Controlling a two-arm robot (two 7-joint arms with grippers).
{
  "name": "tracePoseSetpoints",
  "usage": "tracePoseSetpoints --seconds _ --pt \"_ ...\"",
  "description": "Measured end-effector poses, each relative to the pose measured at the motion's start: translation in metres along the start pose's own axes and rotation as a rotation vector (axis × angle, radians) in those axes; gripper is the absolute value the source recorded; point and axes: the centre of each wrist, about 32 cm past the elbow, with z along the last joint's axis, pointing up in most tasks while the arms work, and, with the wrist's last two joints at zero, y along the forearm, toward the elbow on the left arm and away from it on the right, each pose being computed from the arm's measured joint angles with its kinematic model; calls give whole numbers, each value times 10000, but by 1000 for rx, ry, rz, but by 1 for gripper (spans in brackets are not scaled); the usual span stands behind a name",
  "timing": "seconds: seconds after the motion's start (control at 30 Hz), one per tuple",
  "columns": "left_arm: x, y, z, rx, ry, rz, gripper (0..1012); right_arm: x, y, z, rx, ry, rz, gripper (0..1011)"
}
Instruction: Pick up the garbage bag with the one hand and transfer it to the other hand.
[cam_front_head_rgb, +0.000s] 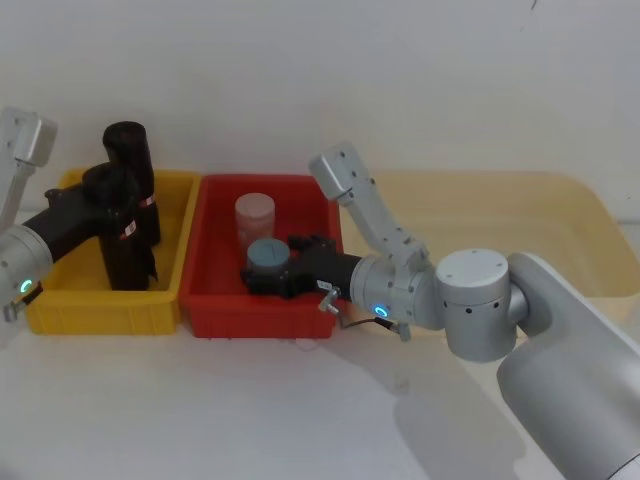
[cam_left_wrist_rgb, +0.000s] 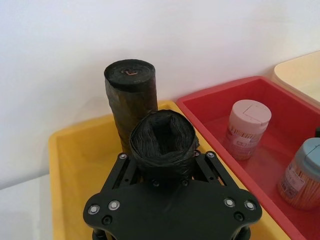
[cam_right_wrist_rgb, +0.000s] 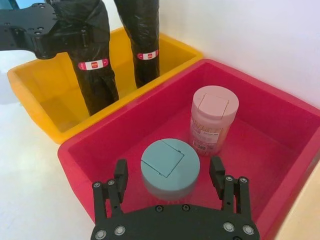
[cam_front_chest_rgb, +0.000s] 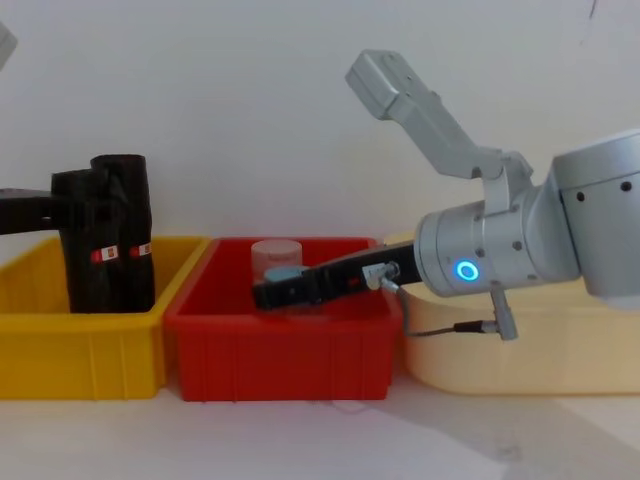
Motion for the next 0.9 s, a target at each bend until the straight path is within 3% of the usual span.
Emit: tracePoseSetpoints --seconds 0.2,0.43,0.57,0.9 --pt "0 0 0 0 0 0 342 6 15 -23 -3 -1 -1 973" --pt "0 0 0 0 0 0 342 9 26 -38 -5 0 -2 814" --pt "0 0 0 0 0 0 342 11 29 -43 -5 -1 -2 667" --pt "0 0 0 0 0 0 342 15 33 -47 -6 -1 -2 660"
